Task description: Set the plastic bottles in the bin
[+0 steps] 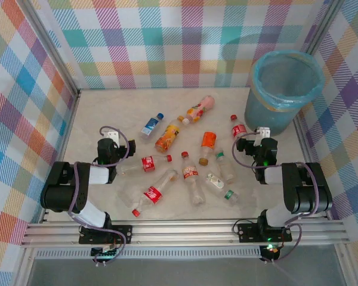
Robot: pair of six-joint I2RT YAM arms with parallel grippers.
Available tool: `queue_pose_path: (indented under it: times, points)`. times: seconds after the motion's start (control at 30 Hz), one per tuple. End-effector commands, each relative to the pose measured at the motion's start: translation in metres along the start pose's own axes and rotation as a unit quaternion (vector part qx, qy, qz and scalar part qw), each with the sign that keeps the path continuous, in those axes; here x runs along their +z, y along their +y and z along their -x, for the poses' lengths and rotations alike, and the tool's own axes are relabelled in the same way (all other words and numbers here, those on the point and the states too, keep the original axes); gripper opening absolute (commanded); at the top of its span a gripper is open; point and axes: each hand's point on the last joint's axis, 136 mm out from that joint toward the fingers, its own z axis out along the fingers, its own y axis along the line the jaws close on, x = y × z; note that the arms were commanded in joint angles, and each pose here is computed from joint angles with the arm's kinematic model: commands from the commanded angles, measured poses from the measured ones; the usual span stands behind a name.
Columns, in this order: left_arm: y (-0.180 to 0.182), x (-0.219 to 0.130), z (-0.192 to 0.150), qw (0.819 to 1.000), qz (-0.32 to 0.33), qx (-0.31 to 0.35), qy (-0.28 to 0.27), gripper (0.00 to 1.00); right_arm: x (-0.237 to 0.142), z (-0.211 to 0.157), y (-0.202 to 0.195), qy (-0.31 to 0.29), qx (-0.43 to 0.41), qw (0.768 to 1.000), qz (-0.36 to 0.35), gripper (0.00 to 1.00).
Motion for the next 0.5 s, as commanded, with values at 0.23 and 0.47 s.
queue_pose_path:
  times: [0.23, 0.47]
  points:
    - [-0.0017, 0.0014, 0.0094, 1.0, -0.001, -0.002, -0.012, 1.0, 0.0027, 0.0081, -0.0021, -0.01, 0.005, 1.0, -0.004, 1.0]
    - [-0.0021, 0.0015, 0.0095, 1.0, -0.002, -0.001, -0.012, 1.0, 0.0028, 0.0079, -0.002, -0.01, 0.004, 1.0, -0.004, 1.0]
